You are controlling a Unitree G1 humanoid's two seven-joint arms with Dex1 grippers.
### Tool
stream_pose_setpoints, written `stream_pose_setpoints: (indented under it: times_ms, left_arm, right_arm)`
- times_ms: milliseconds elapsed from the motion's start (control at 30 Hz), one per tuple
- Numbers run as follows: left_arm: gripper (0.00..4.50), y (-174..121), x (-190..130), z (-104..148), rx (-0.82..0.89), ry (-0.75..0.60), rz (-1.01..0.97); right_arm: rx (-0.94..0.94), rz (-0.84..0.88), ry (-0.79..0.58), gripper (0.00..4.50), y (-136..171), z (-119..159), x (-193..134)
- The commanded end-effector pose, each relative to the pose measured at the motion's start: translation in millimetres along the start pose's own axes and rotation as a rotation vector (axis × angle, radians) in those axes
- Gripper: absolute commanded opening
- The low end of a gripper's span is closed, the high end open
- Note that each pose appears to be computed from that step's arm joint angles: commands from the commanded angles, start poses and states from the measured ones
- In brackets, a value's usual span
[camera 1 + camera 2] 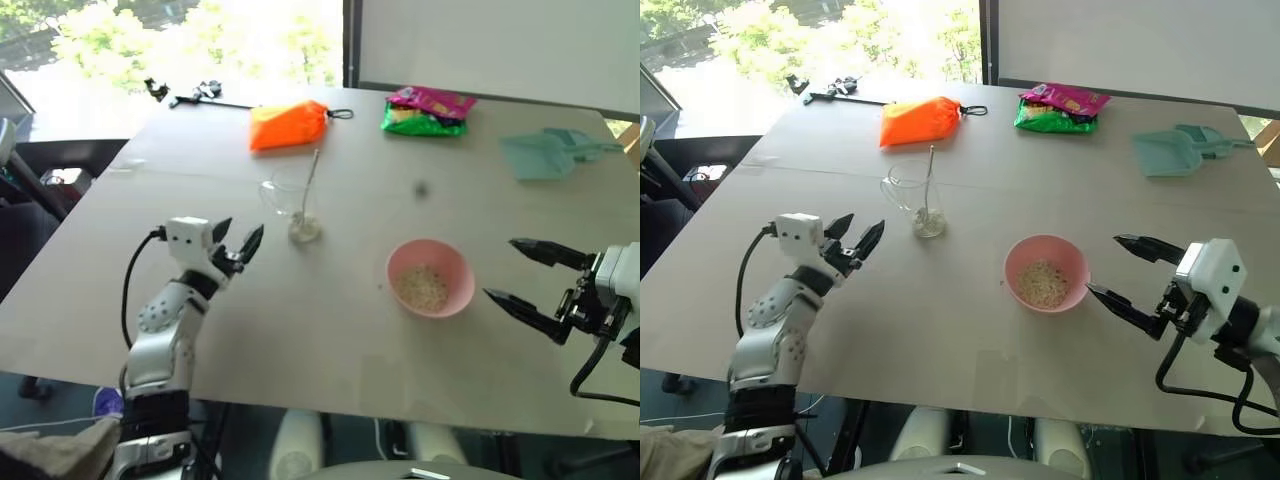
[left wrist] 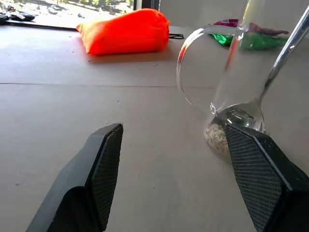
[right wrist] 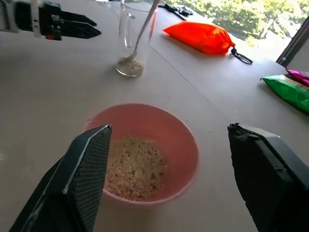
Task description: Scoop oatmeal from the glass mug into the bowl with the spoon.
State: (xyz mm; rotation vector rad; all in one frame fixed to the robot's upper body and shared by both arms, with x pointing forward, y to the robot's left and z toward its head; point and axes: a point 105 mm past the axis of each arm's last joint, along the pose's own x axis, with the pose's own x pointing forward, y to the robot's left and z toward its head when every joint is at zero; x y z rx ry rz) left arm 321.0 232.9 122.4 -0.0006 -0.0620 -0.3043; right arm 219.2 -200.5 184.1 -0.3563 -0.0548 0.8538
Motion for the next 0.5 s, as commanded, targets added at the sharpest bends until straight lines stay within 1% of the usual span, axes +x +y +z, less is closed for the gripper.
stream_pose_setpoints:
  times_ms: [33, 200, 300, 400, 500]
  left_arm:
    - [3.45, -20, -19, 25, 0.037, -0.028, -0.123]
    - [3.45, -43, -36, 27, 0.047, 0.026, -0.246]
    - [3.45, -57, -43, 23, 0.036, 0.057, -0.307]
    - [3.45, -64, -48, 19, 0.022, 0.078, -0.328]
    - [3.45, -64, -52, 19, 0.025, 0.084, -0.315]
  right_arm:
    - [-0.035, -0.083, 0.064, 3.88, -19, -13, -24]
    - [-0.045, -0.137, 0.176, 3.88, -47, -42, -43]
    - [-0.057, -0.155, 0.208, 3.88, -62, -51, -45]
    - [-0.072, -0.138, 0.233, 3.88, -68, -58, -44]
    - [-0.067, -0.119, 0.237, 3.88, -69, -60, -40]
